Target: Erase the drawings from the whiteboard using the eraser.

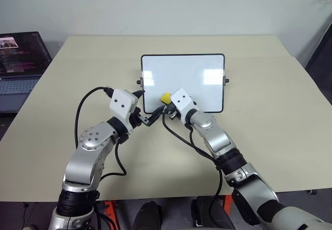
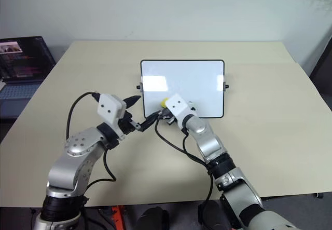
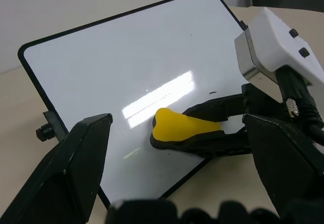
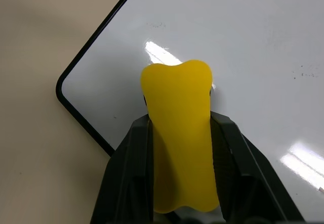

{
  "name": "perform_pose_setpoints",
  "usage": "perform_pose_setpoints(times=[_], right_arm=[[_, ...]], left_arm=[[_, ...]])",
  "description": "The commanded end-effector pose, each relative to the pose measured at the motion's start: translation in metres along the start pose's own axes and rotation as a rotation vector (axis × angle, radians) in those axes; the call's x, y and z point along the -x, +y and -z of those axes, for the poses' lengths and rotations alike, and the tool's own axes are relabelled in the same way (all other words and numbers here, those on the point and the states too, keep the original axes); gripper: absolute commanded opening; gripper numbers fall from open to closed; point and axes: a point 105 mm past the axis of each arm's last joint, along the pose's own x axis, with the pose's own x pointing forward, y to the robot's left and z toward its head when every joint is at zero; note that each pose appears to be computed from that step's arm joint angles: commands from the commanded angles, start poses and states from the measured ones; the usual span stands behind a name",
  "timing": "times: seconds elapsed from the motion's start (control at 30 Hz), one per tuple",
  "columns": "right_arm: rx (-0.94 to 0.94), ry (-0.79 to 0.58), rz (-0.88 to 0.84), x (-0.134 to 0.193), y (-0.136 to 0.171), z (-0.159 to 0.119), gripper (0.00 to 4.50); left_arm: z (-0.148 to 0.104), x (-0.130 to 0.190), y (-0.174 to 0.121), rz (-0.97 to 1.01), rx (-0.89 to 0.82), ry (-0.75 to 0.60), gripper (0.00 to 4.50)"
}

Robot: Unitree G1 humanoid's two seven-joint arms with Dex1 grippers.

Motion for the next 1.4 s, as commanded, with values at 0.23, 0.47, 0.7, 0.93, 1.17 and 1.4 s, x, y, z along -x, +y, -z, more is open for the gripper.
perform_pose_setpoints(times=[0.23,0.47,0.7,0.93,1.17,1.4], right_arm=[[-0.028,-0.128,0.122,0.036,-0.054,-0.060,1.19],[-0.015,-0.132,0.191,0.050,-0.078,-0.071,1.19],[0.029,-0.058,0.225,0.044,-0.084,-0.034,1.19],[0.053,0.028,0.216,0.044,-0.082,0.002,1.19],[0.100,0.113,0.190,0.049,-0.087,0.017,1.19],[0.107,0.141,0.151,0.059,-0.078,0.025,1.19]], left_arm=[[-0.014,-0.011,-0.004,0.045,-0.022,-0.061,4.50],[-0.015,-0.017,-0.004,0.057,-0.024,-0.073,4.50],[-0.016,-0.015,0.000,0.055,-0.035,-0.072,4.50],[-0.016,-0.009,0.003,0.041,-0.043,-0.058,4.50],[-0.016,-0.008,0.005,0.032,-0.043,-0.054,4.50],[-0.015,-0.009,0.002,0.037,-0.036,-0.057,4.50]])
